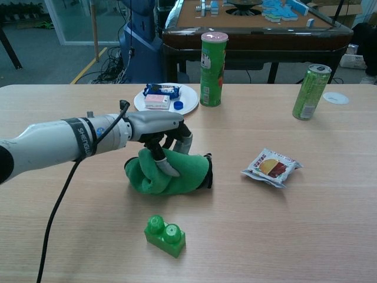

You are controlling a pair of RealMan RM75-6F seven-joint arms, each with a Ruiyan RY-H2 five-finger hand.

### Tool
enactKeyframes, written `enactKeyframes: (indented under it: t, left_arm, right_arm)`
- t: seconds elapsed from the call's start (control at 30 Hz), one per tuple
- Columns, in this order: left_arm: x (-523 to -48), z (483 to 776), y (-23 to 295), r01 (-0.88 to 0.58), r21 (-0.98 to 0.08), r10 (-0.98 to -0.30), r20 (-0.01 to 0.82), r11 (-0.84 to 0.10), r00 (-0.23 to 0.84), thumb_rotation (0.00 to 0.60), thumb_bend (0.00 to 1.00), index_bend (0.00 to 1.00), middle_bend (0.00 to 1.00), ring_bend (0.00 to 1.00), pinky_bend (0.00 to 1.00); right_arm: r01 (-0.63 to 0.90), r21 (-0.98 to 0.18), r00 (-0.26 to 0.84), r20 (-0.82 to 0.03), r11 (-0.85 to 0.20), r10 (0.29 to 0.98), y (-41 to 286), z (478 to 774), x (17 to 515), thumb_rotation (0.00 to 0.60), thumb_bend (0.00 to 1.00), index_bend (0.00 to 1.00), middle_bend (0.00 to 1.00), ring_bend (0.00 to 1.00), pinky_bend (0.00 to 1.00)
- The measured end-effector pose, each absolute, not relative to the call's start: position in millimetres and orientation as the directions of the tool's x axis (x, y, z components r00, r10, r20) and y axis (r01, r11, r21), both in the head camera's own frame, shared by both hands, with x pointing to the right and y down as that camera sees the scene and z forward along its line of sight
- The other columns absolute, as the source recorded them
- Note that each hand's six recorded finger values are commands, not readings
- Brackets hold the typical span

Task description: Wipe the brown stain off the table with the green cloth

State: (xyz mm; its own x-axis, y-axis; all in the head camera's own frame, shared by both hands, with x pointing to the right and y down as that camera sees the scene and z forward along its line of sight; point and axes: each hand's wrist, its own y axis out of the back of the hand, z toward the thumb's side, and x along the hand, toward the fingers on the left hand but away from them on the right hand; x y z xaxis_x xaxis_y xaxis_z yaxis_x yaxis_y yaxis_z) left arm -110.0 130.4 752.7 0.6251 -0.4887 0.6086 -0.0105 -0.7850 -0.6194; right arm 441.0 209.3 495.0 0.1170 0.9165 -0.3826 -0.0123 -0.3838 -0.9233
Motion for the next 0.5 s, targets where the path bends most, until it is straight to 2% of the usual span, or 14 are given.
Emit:
enactKeyframes:
  t: [0.23, 0.5]
  left_arm:
    - [-96, 761, 141, 0.026, -0.615, -0.460, 0.617, -0.788, 0.638, 0.600, 0.14, 0.55, 0.60, 0.61, 0.75]
    - [-108, 779, 136, 0.152, -0.675, -0.477, 0.645, -0.722, 0.597, 0.600, 0.14, 0.55, 0.60, 0.60, 0.73]
  right_arm:
    - [-0.012, -0.921, 0.114, -0.387, -0.389, 0.915, 209, 497, 442, 0.600, 0.21, 0.39, 0.35, 0.26, 0.21]
    - [-0.014, -0.922, 0.113, -0.386, -0.387, 0.916, 208, 497, 442, 0.600, 0.21, 0.39, 0.35, 0.26, 0.21]
